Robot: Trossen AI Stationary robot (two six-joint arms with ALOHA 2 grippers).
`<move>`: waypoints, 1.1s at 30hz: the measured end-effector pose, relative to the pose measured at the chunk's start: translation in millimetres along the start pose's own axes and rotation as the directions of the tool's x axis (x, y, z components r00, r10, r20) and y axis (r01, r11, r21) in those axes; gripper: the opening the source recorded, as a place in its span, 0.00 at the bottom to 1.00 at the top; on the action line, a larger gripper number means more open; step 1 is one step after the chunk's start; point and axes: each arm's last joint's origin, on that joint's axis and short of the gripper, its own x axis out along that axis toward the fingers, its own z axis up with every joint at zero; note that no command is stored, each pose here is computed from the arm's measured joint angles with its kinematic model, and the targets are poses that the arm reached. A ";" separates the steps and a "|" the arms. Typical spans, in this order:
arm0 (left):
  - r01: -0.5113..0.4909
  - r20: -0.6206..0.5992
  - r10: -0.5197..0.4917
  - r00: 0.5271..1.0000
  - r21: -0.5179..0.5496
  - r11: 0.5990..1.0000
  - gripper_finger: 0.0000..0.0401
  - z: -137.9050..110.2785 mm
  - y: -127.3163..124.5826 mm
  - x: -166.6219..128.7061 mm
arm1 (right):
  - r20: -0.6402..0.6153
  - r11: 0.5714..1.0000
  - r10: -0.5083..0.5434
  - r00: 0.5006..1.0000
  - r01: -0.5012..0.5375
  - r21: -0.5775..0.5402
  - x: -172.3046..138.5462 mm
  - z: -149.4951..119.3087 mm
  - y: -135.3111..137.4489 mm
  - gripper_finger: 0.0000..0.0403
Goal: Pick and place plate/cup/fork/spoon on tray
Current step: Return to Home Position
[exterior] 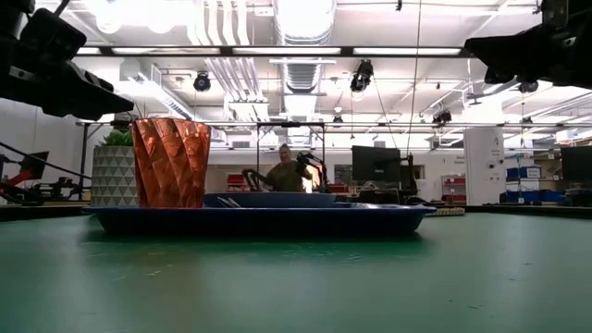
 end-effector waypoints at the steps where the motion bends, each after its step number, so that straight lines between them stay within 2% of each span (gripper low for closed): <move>1: 0.000 -0.005 0.000 1.000 0.002 1.000 0.00 -0.3 -0.1 0.3 | -0.002 1.000 0.001 1.000 -0.001 0.001 0.2 -0.2 0.0 0.02; 33: 0.011 -0.142 -0.001 0.990 0.065 0.998 0.00 -9.1 -5.3 10.7 | -0.015 1.000 0.004 1.000 -0.003 0.021 1.1 -1.4 0.2 0.02</move>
